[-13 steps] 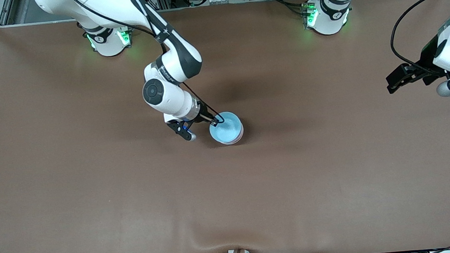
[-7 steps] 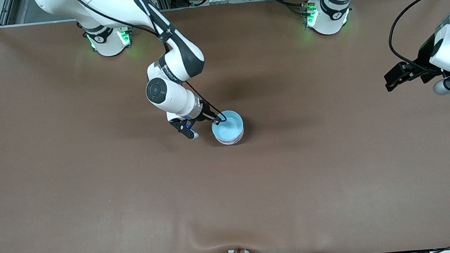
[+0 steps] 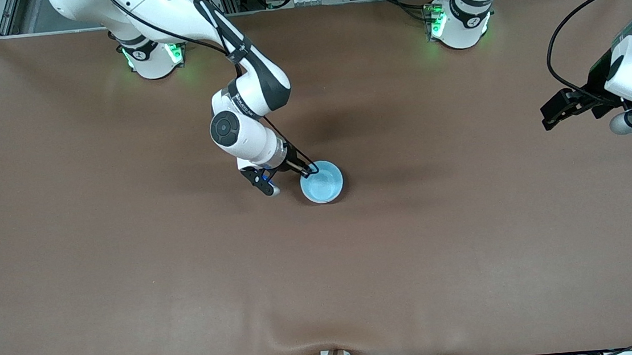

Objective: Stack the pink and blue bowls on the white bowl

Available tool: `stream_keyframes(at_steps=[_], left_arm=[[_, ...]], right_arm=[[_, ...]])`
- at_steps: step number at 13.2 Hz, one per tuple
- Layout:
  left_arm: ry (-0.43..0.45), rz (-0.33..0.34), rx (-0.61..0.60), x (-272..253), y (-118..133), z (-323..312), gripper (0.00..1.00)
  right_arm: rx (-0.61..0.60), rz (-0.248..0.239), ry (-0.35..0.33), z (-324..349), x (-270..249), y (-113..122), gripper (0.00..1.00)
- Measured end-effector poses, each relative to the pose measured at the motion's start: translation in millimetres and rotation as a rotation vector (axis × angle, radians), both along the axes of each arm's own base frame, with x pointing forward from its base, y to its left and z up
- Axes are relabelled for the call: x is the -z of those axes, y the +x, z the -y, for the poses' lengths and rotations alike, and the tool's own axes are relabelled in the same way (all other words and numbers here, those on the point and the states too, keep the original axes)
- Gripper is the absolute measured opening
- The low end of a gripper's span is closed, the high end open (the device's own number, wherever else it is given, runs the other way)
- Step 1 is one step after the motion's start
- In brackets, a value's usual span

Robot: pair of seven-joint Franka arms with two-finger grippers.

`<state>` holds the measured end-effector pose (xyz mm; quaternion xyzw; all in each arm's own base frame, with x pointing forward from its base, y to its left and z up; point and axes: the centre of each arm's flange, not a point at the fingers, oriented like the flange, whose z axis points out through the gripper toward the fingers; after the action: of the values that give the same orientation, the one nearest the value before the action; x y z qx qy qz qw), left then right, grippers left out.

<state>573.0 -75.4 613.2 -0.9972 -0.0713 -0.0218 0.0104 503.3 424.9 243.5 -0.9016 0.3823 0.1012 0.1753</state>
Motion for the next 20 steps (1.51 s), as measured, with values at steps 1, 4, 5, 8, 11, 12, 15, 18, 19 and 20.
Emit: stream_keyframes(at_steps=[1,4,5,8,11,12,15,18,19,20], left_arm=[[0.0,0.002,0.0,0.0,0.2,0.0,1.0],[-0.001,0.005,0.0,0.0,0.6,-0.2,1.0],[-0.001,0.005,0.0,-0.1,0.7,-0.2,1.0],[-0.001,0.007,-0.001,-0.4,0.7,-0.3,1.0],[-0.001,0.009,0.002,-1.4,0.2,1.0,1.0],[-0.001,0.011,0.003,-1.9,-0.1,1.9,1.0],[-0.002,0.013,0.006,-2.9,-0.7,3.5,1.0],[-0.002,0.015,0.009,-3.5,-0.9,4.3,1.0],[-0.002,0.015,0.012,-3.6,-0.9,4.5,1.0],[-0.001,0.015,0.016,-3.8,-1.1,4.9,1.0]], right_arm=[[0.008,0.009,0.004,1.2,-5.5,4.1,0.61],[0.046,0.063,0.017,20.5,-38.3,28.1,0.9],[0.048,0.076,0.01,31.8,-52.1,36.5,1.0],[-0.046,0.096,-0.087,83.7,-85.0,59.9,1.0],[-0.162,0.056,-0.124,157.1,-109.2,79.2,1.0],[-0.19,0.045,-0.126,186.8,-118.9,85.3,1.0],[-0.25,0.056,-0.119,281.7,-149.2,99.8,1.0],[-0.282,0.067,-0.097,358.9,-170.8,100.9,1.0],[-0.292,0.068,-0.093,378.8,-176.6,99.1,1.0],[-0.316,0.073,-0.108,395.5,-183.7,96.8,1.0]])
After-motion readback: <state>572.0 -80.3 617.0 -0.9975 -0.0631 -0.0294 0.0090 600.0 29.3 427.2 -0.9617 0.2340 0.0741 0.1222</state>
